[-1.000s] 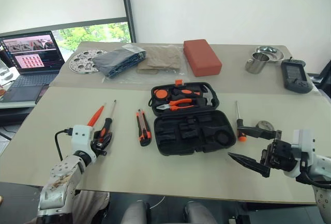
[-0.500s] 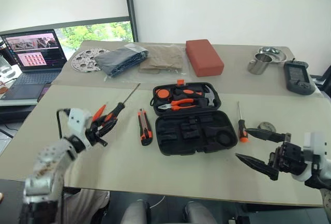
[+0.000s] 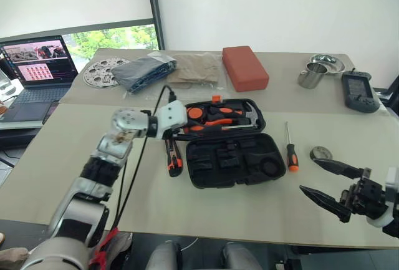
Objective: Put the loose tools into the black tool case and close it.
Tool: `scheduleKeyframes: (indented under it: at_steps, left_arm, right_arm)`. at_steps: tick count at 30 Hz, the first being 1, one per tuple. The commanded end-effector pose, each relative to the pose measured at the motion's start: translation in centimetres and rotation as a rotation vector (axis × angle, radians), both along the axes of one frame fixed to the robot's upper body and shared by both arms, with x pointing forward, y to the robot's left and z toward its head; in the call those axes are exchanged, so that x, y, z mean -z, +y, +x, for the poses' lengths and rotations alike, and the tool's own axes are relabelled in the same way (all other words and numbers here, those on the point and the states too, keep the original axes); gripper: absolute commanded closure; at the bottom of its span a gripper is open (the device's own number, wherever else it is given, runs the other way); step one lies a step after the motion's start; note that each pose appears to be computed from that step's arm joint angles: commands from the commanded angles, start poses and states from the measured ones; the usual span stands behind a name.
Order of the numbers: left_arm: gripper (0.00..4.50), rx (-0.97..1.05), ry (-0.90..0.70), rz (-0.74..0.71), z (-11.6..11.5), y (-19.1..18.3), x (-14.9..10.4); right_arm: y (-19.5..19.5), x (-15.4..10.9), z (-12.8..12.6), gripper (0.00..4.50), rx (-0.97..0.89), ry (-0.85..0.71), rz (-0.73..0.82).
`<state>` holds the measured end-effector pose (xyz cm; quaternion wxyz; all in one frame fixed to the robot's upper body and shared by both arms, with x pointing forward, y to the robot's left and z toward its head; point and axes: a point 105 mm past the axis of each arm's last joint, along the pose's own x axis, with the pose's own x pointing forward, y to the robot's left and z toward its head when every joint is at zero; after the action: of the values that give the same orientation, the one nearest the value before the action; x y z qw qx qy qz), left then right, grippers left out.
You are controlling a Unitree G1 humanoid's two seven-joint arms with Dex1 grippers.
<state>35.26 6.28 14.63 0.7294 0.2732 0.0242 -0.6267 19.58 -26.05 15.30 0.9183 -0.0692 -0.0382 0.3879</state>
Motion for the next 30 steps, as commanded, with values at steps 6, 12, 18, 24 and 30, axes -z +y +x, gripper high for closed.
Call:
scheduleKeyframes:
  at_steps: [6,12,18,24,30]
  left_arm:
    - [3.53,-0.043,0.024,0.065,0.3,-0.5,0.9]
    - [3.53,-0.096,0.055,0.116,0.5,-0.4,1.9]
    - [3.53,-0.121,0.100,0.139,0.1,-0.6,2.7]
    - [2.29,-0.163,0.103,0.134,0.4,-0.6,2.7]
    - [0.05,-0.203,0.035,0.122,1.3,-0.3,1.3]
  right_arm:
    - [-1.3,-0.5,-1.2,0.00,0.101,-0.053,-0.026]
    - [-1.2,-0.4,-1.3,0.00,0.108,-0.060,-0.020]
    - [-1.5,-0.3,-1.4,0.00,0.118,-0.061,-0.025]
    - [-1.6,-0.3,-1.4,0.00,0.123,-0.067,-0.026]
    - [-1.7,-0.3,-1.3,0.00,0.121,-0.070,-0.028]
